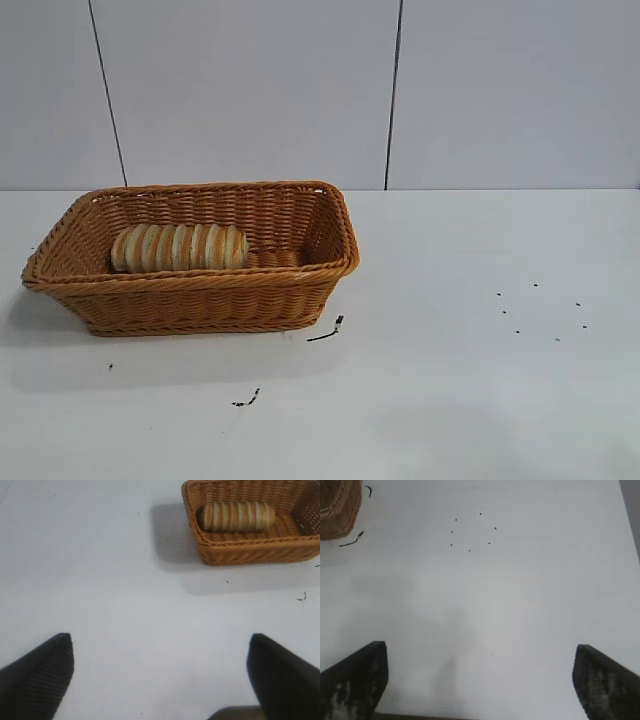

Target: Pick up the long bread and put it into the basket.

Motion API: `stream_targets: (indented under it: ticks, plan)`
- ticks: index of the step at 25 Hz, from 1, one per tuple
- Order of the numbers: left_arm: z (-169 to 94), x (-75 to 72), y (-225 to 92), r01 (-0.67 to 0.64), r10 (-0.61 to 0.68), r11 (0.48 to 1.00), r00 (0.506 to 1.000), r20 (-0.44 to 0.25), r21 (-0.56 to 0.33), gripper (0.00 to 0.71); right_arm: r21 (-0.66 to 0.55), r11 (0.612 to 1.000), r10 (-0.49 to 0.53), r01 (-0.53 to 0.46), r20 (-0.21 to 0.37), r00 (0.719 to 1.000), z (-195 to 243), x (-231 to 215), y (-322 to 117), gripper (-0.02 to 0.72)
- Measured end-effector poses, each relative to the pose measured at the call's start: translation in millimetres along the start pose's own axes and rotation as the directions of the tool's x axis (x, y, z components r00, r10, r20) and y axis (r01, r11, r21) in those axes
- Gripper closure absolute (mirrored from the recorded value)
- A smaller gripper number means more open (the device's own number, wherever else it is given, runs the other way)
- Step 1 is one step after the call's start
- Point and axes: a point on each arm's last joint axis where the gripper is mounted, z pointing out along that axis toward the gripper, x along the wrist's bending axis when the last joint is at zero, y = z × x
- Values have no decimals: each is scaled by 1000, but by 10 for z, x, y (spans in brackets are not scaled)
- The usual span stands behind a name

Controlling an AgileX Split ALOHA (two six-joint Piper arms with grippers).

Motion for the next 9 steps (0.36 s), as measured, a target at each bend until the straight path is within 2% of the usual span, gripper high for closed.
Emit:
stream_targets:
  ticks: [9]
  plan:
    - [-12, 0, -7, 0, 0, 1000, 1000, 0, -9, 17, -3, 1000, 0, 0, 0, 1000, -4, 0, -2, 14]
